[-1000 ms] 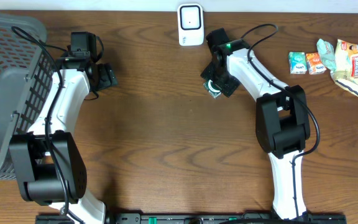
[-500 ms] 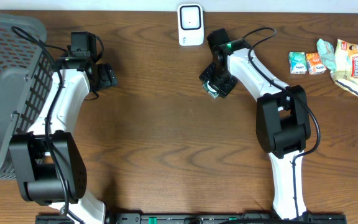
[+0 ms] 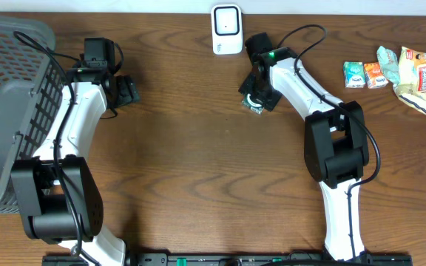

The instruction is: Scan the item barcode

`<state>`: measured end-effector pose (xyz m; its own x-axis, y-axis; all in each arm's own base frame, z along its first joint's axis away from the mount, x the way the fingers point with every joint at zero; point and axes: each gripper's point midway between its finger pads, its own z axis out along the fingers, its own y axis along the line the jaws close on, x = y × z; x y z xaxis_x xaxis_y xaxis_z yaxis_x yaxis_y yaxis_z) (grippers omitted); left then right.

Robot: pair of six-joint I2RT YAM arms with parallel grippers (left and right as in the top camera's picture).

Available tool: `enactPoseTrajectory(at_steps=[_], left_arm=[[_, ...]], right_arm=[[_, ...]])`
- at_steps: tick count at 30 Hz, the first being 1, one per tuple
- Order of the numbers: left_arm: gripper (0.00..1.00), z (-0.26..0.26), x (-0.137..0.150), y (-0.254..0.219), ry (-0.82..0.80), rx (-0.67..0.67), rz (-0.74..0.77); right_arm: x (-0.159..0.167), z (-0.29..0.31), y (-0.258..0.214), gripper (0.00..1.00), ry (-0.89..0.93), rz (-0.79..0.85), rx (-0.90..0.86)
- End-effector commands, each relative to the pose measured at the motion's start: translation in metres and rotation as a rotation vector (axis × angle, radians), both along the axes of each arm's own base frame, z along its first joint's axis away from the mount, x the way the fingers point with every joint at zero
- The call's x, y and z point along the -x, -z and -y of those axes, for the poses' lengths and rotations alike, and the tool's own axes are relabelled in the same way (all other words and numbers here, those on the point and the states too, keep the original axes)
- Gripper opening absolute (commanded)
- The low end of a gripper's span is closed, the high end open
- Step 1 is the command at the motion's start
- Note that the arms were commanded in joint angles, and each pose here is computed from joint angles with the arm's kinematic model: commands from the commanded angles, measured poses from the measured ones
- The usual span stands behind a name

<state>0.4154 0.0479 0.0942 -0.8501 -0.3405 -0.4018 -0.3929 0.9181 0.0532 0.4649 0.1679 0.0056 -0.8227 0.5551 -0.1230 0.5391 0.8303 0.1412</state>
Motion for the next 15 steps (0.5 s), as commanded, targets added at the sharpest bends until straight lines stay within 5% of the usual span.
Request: enactPoseTrajectory(at_steps=[1,15], left_arm=[[0.97,-0.001,0.002,0.002,0.01,-0.009,-0.009],[0.97,-0.001,0.002,0.002,0.01,-0.009,-0.009]], right_arm=[[0.008,0.008,0.021,0.64,-0.076,-0.035,0.055],[0.018,-0.004,0.021,0.59,-0.108,-0.064,0.038]])
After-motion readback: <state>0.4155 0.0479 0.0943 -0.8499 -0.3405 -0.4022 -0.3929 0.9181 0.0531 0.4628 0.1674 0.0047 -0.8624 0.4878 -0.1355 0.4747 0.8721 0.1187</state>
